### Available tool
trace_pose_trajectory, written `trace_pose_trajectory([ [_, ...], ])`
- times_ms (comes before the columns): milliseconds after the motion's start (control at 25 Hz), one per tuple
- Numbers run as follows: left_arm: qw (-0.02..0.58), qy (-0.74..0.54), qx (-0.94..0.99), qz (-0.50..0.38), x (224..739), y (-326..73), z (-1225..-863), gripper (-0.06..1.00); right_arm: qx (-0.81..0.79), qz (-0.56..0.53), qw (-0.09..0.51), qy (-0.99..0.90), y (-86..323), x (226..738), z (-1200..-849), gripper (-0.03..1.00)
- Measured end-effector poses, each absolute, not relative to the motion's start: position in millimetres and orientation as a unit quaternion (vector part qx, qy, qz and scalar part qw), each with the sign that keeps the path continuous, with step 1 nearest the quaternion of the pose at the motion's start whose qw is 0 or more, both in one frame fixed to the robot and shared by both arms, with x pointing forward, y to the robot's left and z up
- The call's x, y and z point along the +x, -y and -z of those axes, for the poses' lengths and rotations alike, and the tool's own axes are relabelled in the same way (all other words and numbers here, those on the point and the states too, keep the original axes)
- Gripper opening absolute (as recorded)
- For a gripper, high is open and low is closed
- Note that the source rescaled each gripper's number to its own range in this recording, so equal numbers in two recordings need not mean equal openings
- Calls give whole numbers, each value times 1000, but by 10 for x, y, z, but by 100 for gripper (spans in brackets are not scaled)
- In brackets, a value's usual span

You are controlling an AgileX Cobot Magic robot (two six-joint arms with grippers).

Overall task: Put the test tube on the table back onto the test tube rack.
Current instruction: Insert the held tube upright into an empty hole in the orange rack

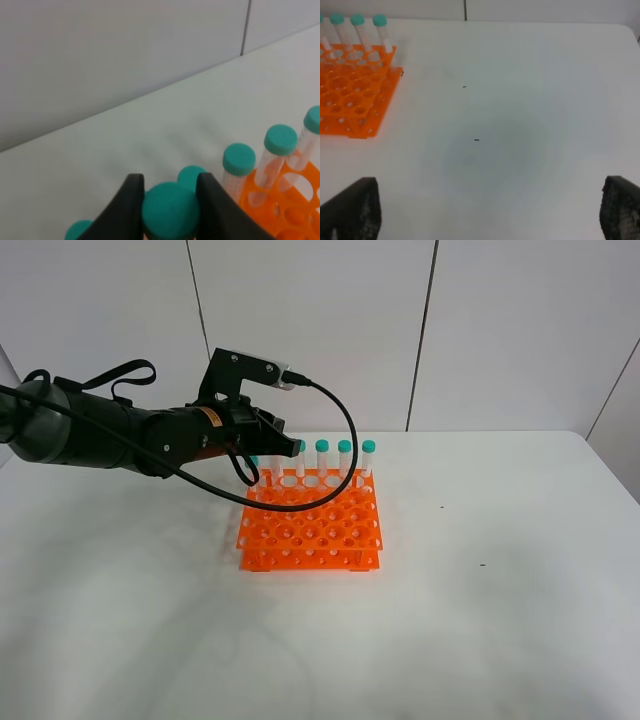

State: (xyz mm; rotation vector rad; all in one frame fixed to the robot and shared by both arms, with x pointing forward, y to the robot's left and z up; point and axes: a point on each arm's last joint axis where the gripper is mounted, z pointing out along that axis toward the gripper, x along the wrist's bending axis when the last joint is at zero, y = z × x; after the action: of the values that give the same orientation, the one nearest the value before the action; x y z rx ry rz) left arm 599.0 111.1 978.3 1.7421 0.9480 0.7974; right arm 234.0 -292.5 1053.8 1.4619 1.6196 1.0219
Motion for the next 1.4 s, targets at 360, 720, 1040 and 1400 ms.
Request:
trace_pose_trajectory([
  [360, 481, -396, 717, -314, 5962, -1070, -9767, 1, 567, -396, 358, -628, 2925, 2340, -10538, 100],
  [720, 474, -398, 722, -310, 5985, -1058, -9651, 1, 567, -396, 358, -628, 2925, 2340, -10538, 100],
  [1040, 466, -401, 727, -305, 6007, -1046, -9518, 1, 567, -396, 358, -628, 2925, 2340, -10538, 100],
  [1400, 464, -402, 729, -304, 6010, -1044, -9492, 1, 567, -396, 358, -628, 2925, 2340, -10538, 100],
])
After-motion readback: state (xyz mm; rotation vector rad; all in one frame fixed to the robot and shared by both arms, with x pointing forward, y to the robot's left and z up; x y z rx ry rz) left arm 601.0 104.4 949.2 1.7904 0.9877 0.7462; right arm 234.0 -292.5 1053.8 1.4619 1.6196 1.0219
